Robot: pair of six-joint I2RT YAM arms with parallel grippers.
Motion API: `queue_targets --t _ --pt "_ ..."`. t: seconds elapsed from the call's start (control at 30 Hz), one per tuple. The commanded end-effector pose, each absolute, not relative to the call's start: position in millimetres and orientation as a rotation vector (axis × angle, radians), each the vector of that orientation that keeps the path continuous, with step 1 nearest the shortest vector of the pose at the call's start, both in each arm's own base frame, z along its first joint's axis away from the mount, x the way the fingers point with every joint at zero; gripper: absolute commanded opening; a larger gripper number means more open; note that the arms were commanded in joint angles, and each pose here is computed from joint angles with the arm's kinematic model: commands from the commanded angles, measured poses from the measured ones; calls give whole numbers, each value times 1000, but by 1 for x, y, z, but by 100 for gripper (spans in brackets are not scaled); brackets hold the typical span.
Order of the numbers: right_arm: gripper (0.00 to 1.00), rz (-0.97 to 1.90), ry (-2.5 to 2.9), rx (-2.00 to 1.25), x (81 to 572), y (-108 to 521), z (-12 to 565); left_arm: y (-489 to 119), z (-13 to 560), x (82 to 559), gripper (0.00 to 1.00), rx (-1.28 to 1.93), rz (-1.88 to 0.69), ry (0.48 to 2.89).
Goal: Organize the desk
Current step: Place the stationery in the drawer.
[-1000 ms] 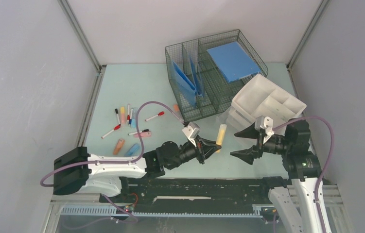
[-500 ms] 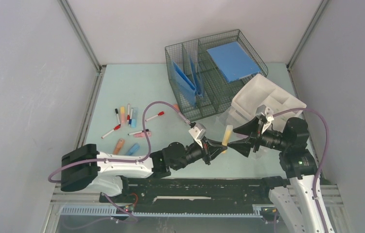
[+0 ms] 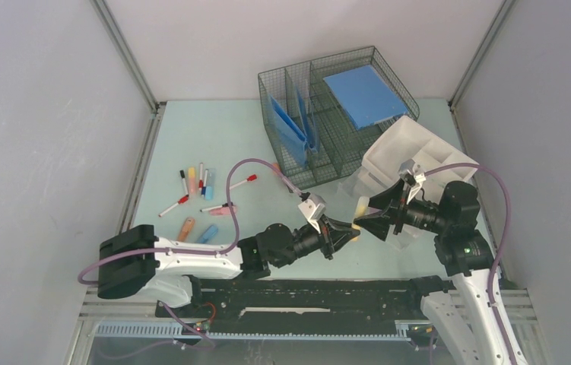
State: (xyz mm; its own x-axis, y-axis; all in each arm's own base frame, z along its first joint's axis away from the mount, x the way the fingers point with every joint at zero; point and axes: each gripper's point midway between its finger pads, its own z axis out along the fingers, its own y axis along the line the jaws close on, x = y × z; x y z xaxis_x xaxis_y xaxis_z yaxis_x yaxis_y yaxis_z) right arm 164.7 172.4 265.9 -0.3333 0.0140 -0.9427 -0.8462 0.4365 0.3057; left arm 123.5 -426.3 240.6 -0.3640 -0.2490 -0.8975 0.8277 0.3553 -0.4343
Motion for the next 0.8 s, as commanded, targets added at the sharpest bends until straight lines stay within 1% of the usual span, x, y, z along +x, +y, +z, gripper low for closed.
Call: queue_targets --t 0.0,0.4,0.53,0.63,0.77 --pt "75 1065 1666 -731 167 175 268 -434 276 123 0 513 -1284 1440" --pt "61 1094 1660 -778 160 180 265 -442 279 119 0 535 -1303 1431" --pt "45 1111 1647 -805 157 182 266 -444 279 118 0 541 -1308 1430" --pt "32 1120 1632 -828 154 183 267 -445 279 118 1 543 -1310 1429" --pt "11 1126 1609 -859 150 184 268 -445 278 118 9 544 -1310 1433"
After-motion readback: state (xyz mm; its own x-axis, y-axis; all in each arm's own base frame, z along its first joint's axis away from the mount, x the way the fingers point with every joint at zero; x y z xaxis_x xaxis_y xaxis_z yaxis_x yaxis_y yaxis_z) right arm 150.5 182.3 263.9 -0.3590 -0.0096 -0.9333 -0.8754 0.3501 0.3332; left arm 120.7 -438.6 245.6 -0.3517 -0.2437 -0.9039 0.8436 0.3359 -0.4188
